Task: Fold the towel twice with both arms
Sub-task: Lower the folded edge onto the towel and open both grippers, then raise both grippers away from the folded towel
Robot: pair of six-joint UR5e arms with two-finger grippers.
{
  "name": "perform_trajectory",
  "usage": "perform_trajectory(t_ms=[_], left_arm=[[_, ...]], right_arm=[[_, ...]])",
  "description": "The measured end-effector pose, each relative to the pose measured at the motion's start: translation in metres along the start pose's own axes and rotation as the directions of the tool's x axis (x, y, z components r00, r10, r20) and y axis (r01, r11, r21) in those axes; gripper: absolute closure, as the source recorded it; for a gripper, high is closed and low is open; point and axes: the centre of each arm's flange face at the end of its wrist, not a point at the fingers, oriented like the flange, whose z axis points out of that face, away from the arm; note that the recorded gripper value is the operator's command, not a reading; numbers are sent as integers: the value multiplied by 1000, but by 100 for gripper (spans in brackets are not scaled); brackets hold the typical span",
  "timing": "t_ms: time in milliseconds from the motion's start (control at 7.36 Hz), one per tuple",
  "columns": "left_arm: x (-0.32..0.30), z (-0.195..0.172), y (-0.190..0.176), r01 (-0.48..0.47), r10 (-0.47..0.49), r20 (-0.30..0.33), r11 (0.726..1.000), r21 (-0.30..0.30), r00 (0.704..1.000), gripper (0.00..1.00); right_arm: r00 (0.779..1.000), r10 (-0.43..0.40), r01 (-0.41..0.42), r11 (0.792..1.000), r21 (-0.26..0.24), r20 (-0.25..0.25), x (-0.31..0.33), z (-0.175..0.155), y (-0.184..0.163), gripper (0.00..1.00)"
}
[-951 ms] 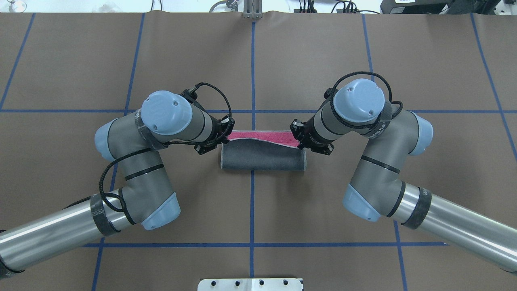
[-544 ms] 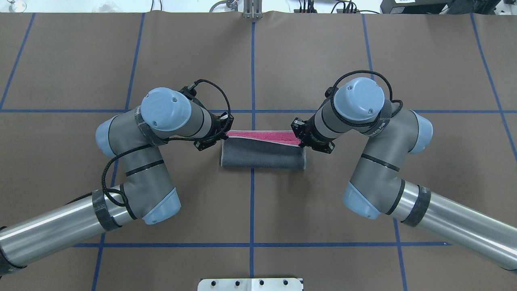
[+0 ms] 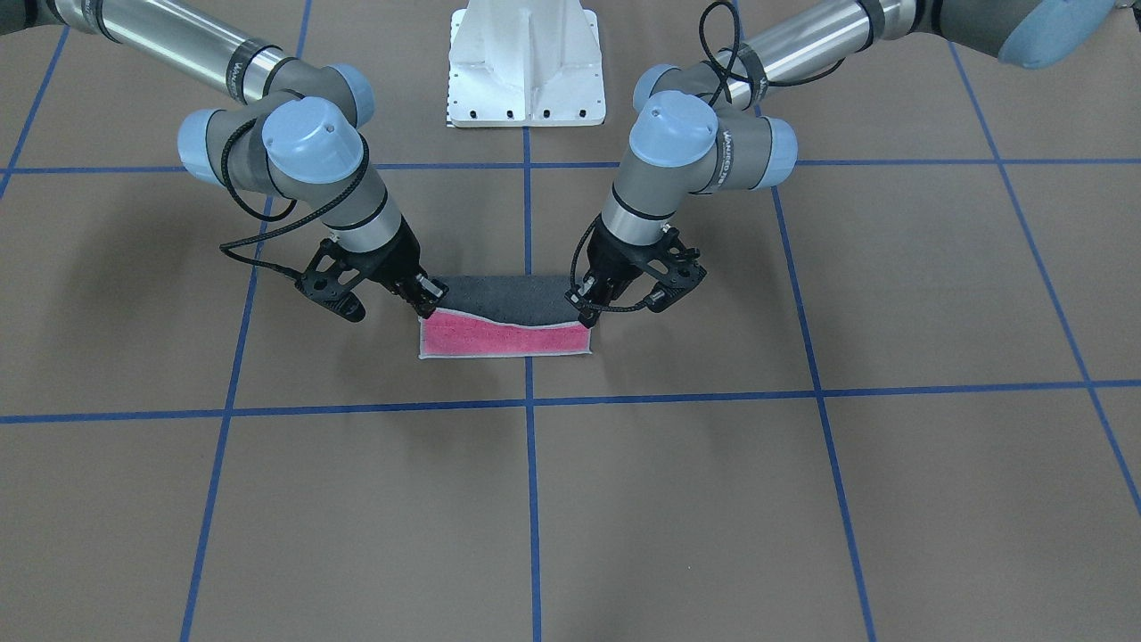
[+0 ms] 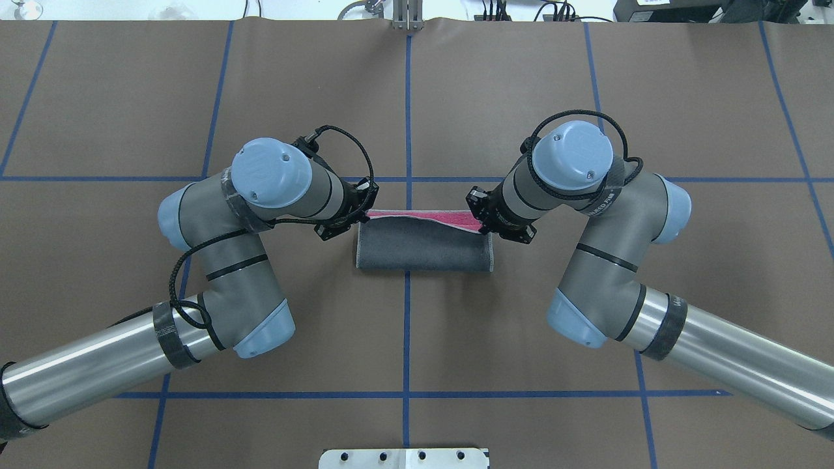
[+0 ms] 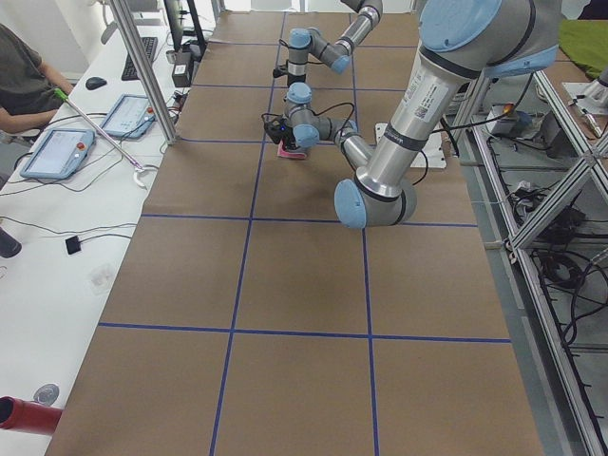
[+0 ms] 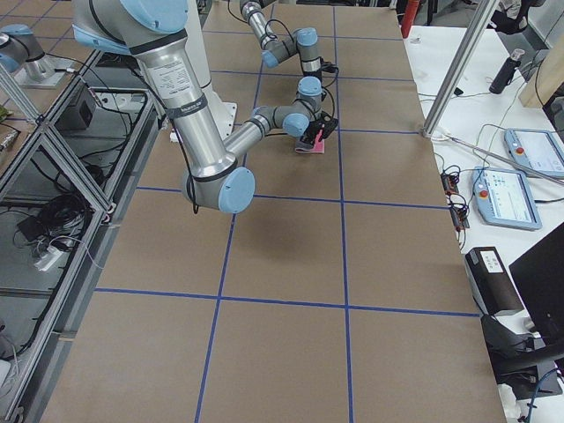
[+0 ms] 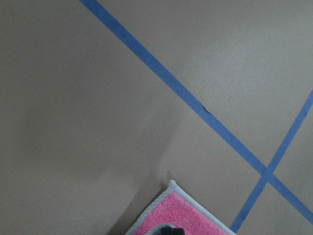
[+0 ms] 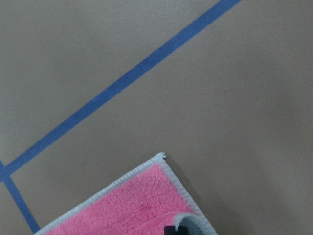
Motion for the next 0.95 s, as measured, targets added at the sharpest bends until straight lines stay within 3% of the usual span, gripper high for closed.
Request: perform_trajectory(t_ms=[136, 272, 408, 544, 680, 951], left_arm=[[0, 1, -1, 1, -1, 2, 1000, 1, 1000, 100], [-1, 2, -1, 1, -1, 3, 1000, 3, 1000, 84], [-1, 3, -2, 2, -2, 0, 1000, 3, 1000, 48], [0, 3, -4, 2, -2, -6, 1000, 2, 1000, 28], [0, 3, -7, 3, -3, -11, 1000, 3, 1000, 23], [6, -2, -13, 9, -8, -23, 1000, 9, 1000, 23]], right_arm=[[1000, 1, -1, 1000, 1, -3, 0, 1, -1, 84], [1000, 3, -3, 1000, 3, -6, 1, 3, -2, 12], [1000, 3, -3, 1000, 4, -4, 1, 4, -3, 0], [1000, 1, -1, 1000, 5, 1, 1, 6, -5, 0], [1000, 1, -2, 1000, 6, 4, 2, 8, -7, 0], [1000, 7, -7, 1000, 10, 10, 1, 6, -12, 0]])
